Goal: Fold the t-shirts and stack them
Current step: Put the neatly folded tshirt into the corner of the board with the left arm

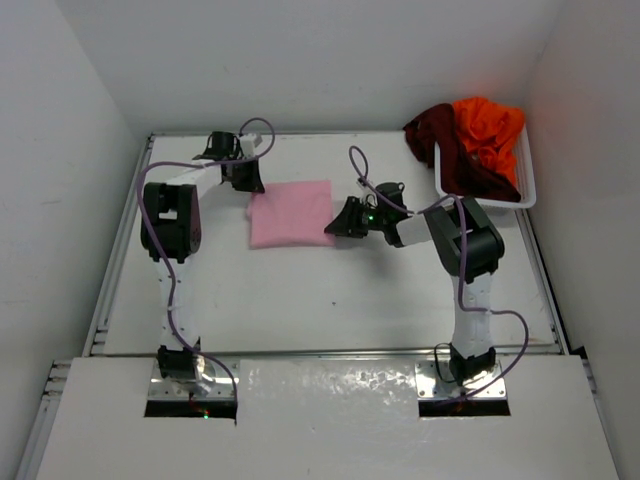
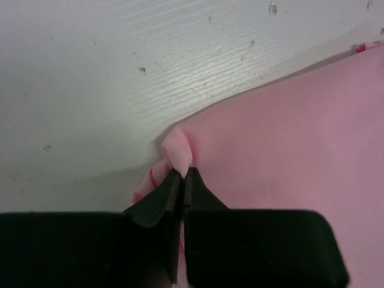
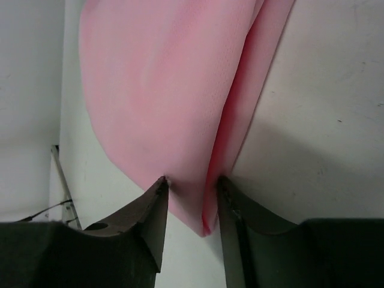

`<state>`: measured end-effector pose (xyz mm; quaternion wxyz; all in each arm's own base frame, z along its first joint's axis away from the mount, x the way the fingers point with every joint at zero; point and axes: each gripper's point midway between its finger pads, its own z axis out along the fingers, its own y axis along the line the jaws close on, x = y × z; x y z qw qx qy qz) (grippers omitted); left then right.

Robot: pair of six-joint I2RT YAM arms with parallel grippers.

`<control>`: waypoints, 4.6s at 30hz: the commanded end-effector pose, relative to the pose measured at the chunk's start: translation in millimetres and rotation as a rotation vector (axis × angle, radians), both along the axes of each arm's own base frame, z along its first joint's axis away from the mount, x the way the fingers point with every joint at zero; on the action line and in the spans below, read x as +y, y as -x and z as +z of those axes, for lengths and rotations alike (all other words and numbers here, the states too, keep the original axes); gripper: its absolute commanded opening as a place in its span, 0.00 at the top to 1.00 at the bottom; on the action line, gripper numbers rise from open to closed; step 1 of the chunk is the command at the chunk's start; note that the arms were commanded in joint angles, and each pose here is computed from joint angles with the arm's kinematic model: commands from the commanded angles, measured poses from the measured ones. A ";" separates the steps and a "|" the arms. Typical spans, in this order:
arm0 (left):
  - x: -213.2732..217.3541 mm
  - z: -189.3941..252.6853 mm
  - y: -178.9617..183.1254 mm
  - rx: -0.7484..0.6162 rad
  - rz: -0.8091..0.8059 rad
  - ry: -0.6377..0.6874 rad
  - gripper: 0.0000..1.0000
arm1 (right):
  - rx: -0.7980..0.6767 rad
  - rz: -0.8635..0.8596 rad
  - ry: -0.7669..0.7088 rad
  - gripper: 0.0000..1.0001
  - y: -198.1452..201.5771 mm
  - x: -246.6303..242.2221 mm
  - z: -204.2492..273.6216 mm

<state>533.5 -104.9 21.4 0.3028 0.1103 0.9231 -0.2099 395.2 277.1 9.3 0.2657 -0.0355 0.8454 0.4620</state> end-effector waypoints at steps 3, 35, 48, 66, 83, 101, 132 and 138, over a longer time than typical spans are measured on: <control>-3.9 17.5 -1.9 -0.046 -0.015 -0.009 1.00 | 0.000 -0.025 -0.119 0.82 -15.1 19.0 7.5; -8.6 86.7 -14.9 -0.145 -0.070 0.061 0.24 | -0.022 0.020 0.117 0.53 -1.2 -29.4 21.0; 9.9 59.6 56.3 0.086 0.062 0.012 0.00 | -0.015 -0.017 0.164 0.53 2.1 -38.1 20.7; -6.6 -15.6 90.6 0.289 0.079 0.093 0.66 | -0.046 -0.028 0.186 0.53 13.6 -46.1 30.9; 75.0 -6.6 56.6 0.225 0.086 -0.112 1.00 | -0.079 -0.039 0.223 0.53 13.1 -62.0 47.4; 297.3 13.0 -48.8 -0.054 0.317 -0.551 1.00 | -0.124 0.002 0.311 0.53 10.3 -72.1 66.9; 386.9 51.7 -91.0 -0.348 0.582 -0.642 0.27 | -0.108 0.036 0.375 0.52 9.0 -77.9 76.1; 419.6 141.2 -84.4 -0.481 0.782 -0.551 0.21 | -0.116 0.044 0.343 0.52 12.9 -73.5 78.1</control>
